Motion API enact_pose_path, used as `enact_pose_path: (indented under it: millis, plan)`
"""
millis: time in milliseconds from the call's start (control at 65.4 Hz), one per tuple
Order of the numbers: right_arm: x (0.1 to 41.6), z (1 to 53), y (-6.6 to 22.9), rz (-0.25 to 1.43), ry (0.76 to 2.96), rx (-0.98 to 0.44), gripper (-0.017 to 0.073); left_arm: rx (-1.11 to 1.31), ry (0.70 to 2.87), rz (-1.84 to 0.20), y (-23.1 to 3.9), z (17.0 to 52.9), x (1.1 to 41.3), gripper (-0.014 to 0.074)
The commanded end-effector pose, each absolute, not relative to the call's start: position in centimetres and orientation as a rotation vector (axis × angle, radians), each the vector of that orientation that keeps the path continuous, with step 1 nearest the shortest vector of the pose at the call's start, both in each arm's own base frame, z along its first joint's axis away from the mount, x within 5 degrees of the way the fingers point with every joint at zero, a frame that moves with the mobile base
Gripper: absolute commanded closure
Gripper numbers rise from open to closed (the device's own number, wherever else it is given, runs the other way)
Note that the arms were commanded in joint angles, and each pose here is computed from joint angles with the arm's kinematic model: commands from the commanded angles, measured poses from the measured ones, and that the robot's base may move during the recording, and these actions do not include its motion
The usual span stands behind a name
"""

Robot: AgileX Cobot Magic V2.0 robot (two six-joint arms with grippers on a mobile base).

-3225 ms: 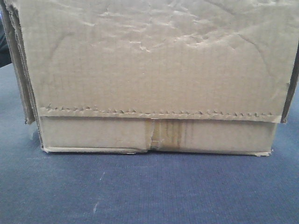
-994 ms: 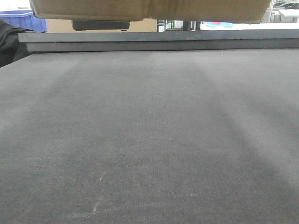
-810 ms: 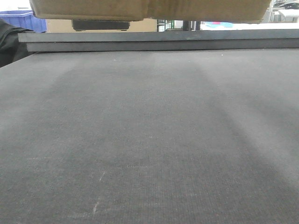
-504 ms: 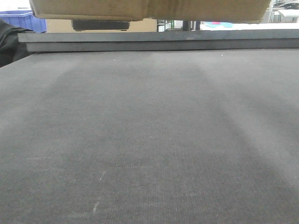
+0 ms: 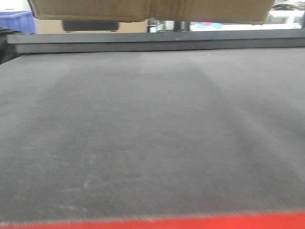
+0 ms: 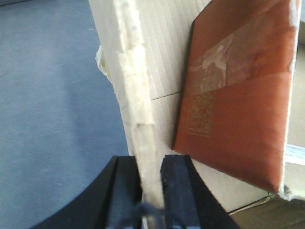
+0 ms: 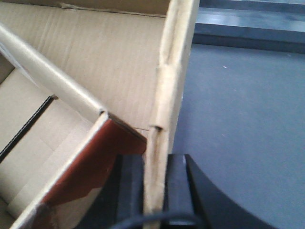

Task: Stack two boxes on right shelf middle
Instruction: 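Hold the boxes with both grippers while driving away from the table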

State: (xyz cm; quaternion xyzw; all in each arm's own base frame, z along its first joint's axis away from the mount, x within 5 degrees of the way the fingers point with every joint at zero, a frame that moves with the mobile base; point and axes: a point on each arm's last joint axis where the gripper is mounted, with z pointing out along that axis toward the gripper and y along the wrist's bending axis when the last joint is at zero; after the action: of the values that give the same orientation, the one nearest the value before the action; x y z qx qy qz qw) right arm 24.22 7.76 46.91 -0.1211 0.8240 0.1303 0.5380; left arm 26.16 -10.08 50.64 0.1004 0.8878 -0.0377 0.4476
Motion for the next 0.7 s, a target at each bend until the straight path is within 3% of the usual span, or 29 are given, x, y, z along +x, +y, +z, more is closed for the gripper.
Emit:
enact_pose_path:
  millis: [0, 688]
  plan:
    - [23.96, 48.38, 7.27, 0.261, 1.859, -0.290, 0.0713, 0.248, 2.156, -0.080, -9.76, 51.32, 25.78, 0.0705]
    - [23.96, 48.38, 7.27, 0.261, 1.859, -0.290, 0.0713, 0.248, 2.156, -0.080, -9.76, 51.32, 25.78, 0.0705]
